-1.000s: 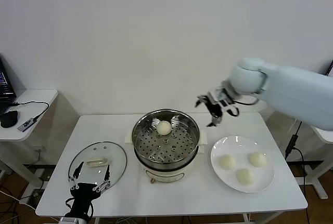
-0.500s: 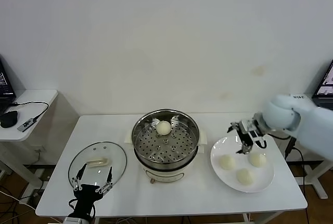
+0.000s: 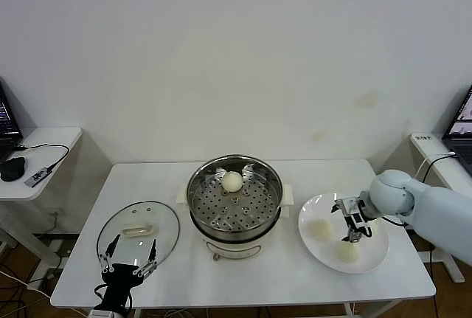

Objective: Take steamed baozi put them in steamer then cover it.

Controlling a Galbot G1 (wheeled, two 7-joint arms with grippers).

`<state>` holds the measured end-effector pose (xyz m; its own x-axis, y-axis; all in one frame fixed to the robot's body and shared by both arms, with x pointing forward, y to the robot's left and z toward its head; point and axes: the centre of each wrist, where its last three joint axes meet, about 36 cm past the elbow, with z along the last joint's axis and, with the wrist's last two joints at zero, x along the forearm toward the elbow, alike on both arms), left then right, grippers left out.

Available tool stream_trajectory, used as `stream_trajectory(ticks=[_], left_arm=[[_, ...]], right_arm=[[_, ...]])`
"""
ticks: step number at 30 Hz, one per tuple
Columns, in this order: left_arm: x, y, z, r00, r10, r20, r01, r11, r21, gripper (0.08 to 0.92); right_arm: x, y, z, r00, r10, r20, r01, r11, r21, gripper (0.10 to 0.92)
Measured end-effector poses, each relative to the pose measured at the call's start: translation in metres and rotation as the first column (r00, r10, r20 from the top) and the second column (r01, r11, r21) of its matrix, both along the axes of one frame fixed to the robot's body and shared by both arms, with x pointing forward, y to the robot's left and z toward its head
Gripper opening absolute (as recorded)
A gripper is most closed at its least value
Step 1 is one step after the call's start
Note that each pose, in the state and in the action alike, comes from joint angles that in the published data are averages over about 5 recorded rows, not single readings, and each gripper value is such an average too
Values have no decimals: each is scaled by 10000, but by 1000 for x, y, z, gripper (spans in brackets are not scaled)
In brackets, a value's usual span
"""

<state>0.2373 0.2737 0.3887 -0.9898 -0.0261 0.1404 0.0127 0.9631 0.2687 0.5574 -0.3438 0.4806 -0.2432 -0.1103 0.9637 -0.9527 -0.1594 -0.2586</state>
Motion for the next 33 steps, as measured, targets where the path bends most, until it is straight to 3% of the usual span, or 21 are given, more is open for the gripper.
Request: stream_trajectory(ticks=[18,33], left_arm=[[0,1,0,10000,61,9,-61,10000,15,823],[1,-1,4,9999,29,102,-29,10000,-30,823]], right_arm=[[18,21,-32,9996,-203,-214,203,9998,37,703],[26,21,-21,9990,-337,-295,339,9994,77,491]])
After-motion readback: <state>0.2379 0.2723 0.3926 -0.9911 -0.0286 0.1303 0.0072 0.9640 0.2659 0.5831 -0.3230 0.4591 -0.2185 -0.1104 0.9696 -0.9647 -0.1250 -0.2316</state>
